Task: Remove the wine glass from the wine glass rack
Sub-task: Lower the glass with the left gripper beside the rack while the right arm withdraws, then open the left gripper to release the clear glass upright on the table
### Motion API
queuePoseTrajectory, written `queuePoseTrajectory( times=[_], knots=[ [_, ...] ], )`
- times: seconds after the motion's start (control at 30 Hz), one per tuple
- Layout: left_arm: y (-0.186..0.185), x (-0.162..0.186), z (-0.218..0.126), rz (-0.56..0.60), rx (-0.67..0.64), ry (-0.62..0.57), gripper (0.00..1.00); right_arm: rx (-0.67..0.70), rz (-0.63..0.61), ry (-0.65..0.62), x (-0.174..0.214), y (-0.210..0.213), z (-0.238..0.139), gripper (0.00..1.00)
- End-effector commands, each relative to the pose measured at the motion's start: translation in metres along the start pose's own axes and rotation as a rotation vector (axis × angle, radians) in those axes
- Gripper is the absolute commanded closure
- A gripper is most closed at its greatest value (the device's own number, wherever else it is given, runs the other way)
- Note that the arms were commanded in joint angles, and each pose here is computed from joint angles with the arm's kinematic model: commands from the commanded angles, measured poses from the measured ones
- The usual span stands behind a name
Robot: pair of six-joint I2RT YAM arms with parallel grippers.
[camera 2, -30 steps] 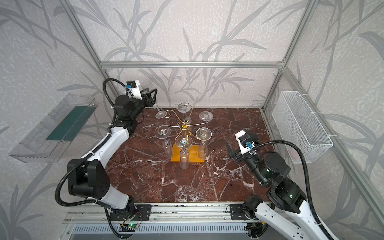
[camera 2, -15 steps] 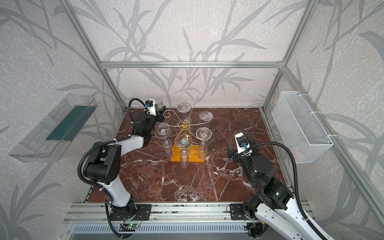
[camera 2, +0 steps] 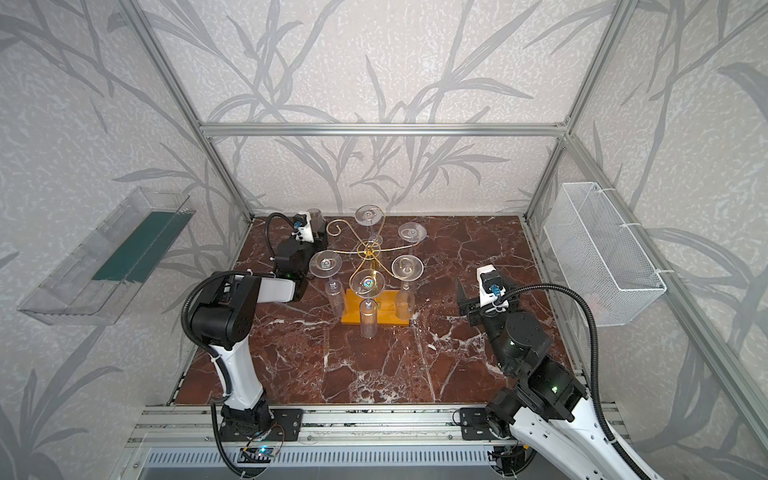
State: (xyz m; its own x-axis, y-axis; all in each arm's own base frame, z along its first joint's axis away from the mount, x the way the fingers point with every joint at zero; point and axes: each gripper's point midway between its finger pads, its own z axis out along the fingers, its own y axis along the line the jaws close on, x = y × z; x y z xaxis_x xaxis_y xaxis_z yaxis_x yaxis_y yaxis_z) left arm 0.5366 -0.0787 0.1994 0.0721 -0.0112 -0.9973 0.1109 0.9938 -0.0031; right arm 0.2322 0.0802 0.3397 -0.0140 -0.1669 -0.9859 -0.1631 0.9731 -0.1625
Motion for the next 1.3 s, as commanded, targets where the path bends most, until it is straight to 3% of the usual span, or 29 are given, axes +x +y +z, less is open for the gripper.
queuePoseTrajectory(
  times=[0.0,0.73,0.8,1.0,1.27],
  knots=[
    [0.003,-0.014,-0.001,0.013,-0.02,-0.087,0.61,0.03,0.025,-0.002,0.002,-0.005,0.0,0.14],
    [0.0,0.024,0.004,0.021,-0.055,-0.05,0.59,0.046,0.053,0.018,0.012,-0.008,0.001,0.14],
    [0.001,0.025,0.003,0.025,-0.058,-0.047,0.55,0.048,0.056,0.02,0.013,-0.009,0.001,0.14],
    [-0.001,0.033,-0.001,0.059,-0.065,-0.029,0.32,0.045,0.066,0.017,0.013,-0.01,-0.001,0.14],
    [0.001,0.035,-0.007,0.07,-0.088,-0.02,0.19,0.052,0.078,0.001,0.01,-0.014,-0.005,0.14]
  ],
)
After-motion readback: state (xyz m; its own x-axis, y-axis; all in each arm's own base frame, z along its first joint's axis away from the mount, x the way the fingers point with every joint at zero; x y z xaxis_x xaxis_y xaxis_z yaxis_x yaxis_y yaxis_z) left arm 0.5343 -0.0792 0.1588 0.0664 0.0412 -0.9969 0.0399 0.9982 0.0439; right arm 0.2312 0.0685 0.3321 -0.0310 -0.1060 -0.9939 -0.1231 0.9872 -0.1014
